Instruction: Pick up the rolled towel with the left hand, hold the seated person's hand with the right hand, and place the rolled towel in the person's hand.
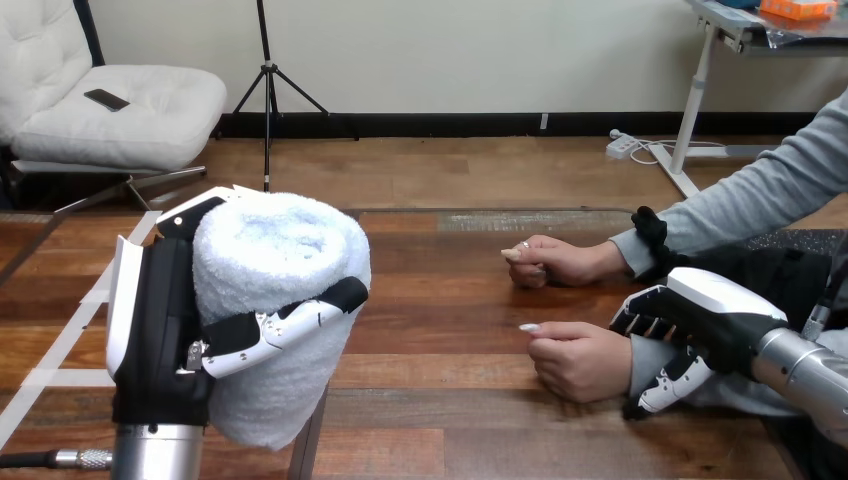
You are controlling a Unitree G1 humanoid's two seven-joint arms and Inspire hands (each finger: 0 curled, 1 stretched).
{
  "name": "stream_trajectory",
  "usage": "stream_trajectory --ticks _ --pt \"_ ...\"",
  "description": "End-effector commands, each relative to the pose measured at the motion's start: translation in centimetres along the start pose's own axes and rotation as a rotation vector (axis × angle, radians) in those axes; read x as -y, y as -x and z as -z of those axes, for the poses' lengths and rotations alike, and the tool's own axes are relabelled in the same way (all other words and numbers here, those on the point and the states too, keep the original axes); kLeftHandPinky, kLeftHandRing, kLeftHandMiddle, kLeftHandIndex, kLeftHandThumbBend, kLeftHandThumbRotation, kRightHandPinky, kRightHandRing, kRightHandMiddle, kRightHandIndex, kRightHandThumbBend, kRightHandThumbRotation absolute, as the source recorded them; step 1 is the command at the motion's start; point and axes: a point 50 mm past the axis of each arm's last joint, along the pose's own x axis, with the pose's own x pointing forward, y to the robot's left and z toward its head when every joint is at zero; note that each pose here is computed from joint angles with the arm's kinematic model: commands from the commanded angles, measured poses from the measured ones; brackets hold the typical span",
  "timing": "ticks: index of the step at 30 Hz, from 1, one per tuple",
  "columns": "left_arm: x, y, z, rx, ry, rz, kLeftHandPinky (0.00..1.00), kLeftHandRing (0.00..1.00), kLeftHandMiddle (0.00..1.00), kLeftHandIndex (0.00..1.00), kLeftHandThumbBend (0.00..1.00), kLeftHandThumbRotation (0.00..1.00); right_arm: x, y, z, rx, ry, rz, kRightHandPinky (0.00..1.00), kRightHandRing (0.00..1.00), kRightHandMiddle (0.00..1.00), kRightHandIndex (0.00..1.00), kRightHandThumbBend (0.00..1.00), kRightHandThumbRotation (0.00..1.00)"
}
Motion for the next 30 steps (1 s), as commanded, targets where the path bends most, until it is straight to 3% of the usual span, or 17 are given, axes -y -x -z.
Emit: stream_trajectory --ticks 1,16,30 --pt "-0.34 -1.46 -1.16 0.105 0.003 -0.020 0.25 0.29 0.36 0.39 0.61 0.00 0.31 -0.43 -0.28 -0.006 0.033 -0.020 0.50 0.54 0.59 0.58 0.94 0.00" --pt "-0.48 -1.40 -1.20 0.106 0.000 -0.025 0.25 0.30 0.36 0.39 0.61 0.00 -0.09 -0.63 -0.47 0.000 0.061 -0.046 0.43 0.48 0.53 0.53 0.93 0.00" --pt "-0.46 -1.26 -1.09 0.093 0.010 -0.025 0.25 0.30 0.36 0.39 0.61 0.00 -0.34 -0.72 -0.49 0.003 0.082 -0.049 0.28 0.33 0.41 0.45 0.89 0.00"
